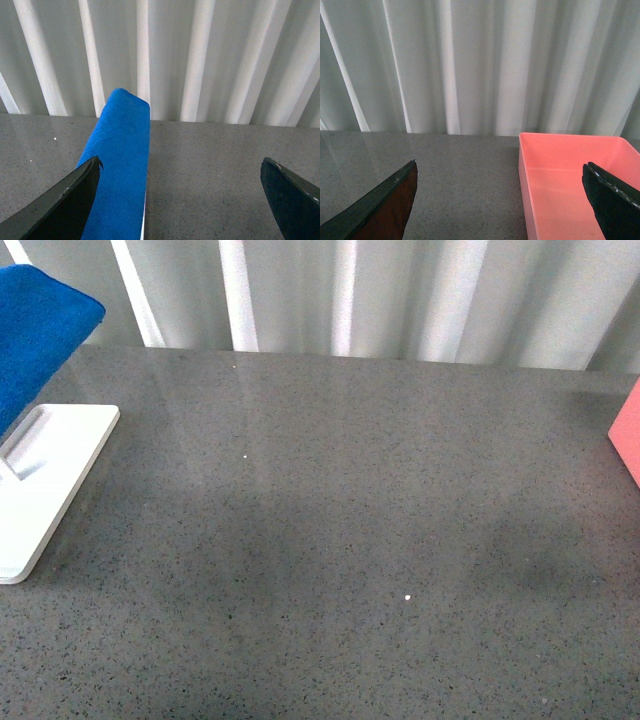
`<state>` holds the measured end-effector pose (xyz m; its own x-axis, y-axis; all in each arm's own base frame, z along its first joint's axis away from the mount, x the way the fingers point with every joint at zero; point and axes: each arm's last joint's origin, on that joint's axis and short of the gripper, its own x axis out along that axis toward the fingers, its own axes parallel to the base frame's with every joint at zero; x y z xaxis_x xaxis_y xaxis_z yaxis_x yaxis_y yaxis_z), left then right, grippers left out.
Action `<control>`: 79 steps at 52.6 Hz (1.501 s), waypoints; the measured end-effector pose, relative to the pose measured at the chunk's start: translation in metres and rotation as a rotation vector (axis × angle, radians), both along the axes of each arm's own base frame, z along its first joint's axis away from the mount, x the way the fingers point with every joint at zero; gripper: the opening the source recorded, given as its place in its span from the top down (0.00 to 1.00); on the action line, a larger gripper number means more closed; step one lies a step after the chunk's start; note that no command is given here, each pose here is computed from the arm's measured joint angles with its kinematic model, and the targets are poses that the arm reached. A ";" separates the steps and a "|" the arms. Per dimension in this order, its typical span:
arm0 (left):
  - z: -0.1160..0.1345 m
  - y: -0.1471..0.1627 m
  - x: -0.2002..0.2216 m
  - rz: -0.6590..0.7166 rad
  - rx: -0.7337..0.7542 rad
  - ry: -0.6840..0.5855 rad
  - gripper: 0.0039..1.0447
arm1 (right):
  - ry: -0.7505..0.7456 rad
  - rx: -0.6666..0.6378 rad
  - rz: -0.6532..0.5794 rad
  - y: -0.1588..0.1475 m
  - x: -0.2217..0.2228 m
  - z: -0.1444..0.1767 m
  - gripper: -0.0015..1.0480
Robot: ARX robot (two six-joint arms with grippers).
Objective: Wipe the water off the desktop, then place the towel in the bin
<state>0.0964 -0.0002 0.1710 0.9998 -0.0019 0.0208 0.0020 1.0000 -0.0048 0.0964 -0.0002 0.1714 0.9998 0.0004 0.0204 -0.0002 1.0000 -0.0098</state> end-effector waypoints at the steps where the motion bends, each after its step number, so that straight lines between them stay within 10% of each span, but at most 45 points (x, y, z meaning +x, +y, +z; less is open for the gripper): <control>1: 0.000 0.000 0.000 0.000 0.000 0.000 0.06 | 0.000 0.000 0.000 0.000 0.000 0.000 0.07; 16: 0.000 0.000 0.000 0.000 0.000 0.000 0.06 | 0.000 0.000 0.000 0.000 0.000 0.000 0.07; 27: 0.018 0.011 0.016 -0.096 -0.344 0.314 0.06 | 0.000 0.000 0.001 0.000 0.000 0.000 0.07; 39: 0.081 0.020 0.093 -0.083 -0.079 0.265 0.06 | 0.000 0.000 0.001 0.000 0.000 0.000 0.07; 52: 0.066 0.037 0.216 -0.112 0.095 0.517 0.06 | 0.000 0.000 0.000 0.000 0.000 0.000 0.07; 79: 0.021 0.075 0.267 -0.017 0.139 0.702 0.06 | 0.000 0.000 0.001 0.000 0.000 0.000 0.07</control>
<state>0.3635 0.0747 0.1921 0.7768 0.0265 -0.6291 0.0606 0.9913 0.1167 0.0964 -0.0001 0.1714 0.9998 0.0011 0.0208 -0.0009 1.0000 -0.0098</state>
